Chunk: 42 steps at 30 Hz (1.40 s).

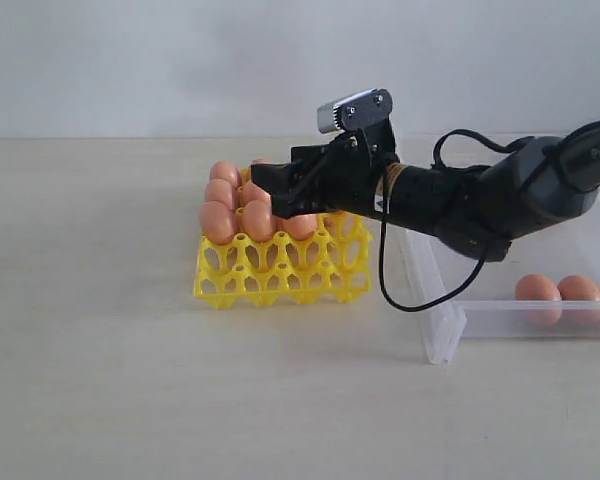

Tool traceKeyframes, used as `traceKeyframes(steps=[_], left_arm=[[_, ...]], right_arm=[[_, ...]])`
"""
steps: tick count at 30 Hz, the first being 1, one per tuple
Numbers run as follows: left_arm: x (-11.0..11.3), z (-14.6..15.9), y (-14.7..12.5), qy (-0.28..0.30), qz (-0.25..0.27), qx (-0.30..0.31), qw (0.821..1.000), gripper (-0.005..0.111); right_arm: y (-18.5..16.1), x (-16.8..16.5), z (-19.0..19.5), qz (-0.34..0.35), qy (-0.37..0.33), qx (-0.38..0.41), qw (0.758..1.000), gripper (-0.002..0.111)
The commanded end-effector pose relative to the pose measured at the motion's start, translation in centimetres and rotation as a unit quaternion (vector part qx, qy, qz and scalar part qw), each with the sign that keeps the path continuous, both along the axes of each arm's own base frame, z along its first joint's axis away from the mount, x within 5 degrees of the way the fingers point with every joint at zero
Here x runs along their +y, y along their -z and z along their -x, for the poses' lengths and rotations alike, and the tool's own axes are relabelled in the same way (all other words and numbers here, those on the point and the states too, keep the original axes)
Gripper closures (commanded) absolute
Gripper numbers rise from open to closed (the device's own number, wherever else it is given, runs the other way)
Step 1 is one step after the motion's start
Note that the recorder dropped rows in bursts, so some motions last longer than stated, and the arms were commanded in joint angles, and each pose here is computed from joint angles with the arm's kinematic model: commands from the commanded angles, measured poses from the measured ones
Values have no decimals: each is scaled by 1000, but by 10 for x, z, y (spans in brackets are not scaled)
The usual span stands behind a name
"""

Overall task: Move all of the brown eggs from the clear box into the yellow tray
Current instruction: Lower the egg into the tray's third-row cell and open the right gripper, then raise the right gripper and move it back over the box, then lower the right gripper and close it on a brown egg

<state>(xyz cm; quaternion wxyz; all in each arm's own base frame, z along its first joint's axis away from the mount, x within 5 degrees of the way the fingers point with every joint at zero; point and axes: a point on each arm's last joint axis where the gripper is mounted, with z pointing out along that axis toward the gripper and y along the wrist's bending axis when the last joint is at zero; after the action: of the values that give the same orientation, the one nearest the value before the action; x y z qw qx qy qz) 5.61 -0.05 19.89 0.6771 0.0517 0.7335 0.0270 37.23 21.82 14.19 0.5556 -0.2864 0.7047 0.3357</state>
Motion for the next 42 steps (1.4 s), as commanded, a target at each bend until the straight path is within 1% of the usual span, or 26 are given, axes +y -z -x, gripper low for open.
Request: traceKeyframes(steps=[1,3,6,7,8,9,12,13,15,19,23,27,29,32,38,42], left_arm=[[0,0,1,3,4,0,1000,103],[0,0,1,3,4,0,1000,103],[0,0,1,3,4,0,1000,103],[0,0,1,3,4,0,1000,103],[0,0,1,3,4,0,1000,103],[0,0,1,3,4,0,1000,103],[0,0,1,3,4,0,1000,103],[0,0,1,3,4,0,1000,103],[0,0,1,3,4,0,1000,103],[0,0,1,3,4,0,1000,103],[0,0,1,3,4,0,1000,103],[0,0,1,3,4,0,1000,103],[0,0,1,3,4,0,1000,103],[0,0,1,3,4,0,1000,103],[0,0,1,3,4,0,1000,103],[0,0,1,3,4,0,1000,103]], right_arm=[[-25,-5,0,35,14,-20,999,48],[-37,-13,-3,67,58,-24,996,48],[-53,-35,-9,155,158,22,975,48],[-60,-47,-11,204,193,66,958,48],[-65,-58,-13,235,211,104,943,48],[-70,-73,-16,270,228,157,922,48],[-81,-111,-19,370,248,290,847,48],[-86,-124,-21,394,251,317,826,48],[-95,-142,-29,402,267,343,806,48],[-102,-174,-50,361,321,377,790,48],[-86,-189,-63,330,322,424,779,48],[-59,-194,-76,340,317,461,756,48],[-48,-199,-85,349,326,467,744,48],[-40,-204,-96,359,349,459,734,48],[-40,-208,-115,363,372,432,737,48],[-35,-217,-121,366,382,424,735,48]])
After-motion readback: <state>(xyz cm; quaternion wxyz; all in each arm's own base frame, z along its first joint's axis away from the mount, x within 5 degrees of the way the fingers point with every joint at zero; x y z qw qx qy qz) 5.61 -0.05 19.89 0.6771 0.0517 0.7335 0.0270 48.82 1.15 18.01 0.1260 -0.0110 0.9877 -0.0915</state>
